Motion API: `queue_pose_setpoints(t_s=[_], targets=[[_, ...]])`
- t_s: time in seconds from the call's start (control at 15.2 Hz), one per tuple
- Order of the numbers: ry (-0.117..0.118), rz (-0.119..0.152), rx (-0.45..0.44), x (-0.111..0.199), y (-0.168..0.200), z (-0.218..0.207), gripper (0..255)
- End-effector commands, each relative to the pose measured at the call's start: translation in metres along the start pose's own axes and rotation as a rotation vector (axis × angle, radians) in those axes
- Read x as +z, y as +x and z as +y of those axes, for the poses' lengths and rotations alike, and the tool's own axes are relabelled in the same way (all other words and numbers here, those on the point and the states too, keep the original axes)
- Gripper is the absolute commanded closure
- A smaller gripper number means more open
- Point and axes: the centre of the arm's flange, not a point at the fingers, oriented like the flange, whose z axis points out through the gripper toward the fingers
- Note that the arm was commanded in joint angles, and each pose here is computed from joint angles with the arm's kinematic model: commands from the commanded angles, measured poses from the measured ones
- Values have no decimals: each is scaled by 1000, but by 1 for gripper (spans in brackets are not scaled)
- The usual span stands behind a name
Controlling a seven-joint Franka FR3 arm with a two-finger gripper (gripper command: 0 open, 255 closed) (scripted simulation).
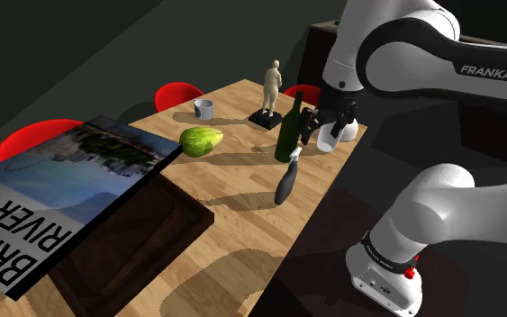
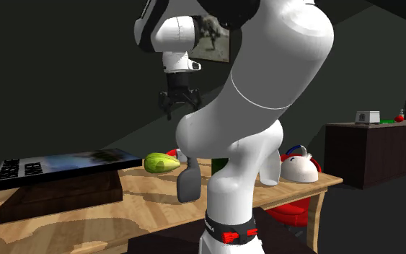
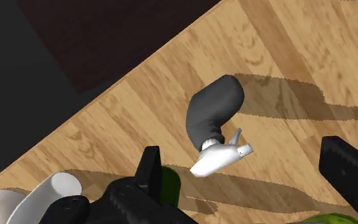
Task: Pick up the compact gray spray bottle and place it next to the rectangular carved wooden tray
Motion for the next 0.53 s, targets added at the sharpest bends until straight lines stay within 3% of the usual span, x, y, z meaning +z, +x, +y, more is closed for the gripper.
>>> queue_pose_setpoints(t_s=[0.0,0.46], targets=[[-31,46,131,26,-6,-11,0],[-141,196,550,118,-10,-57,0]])
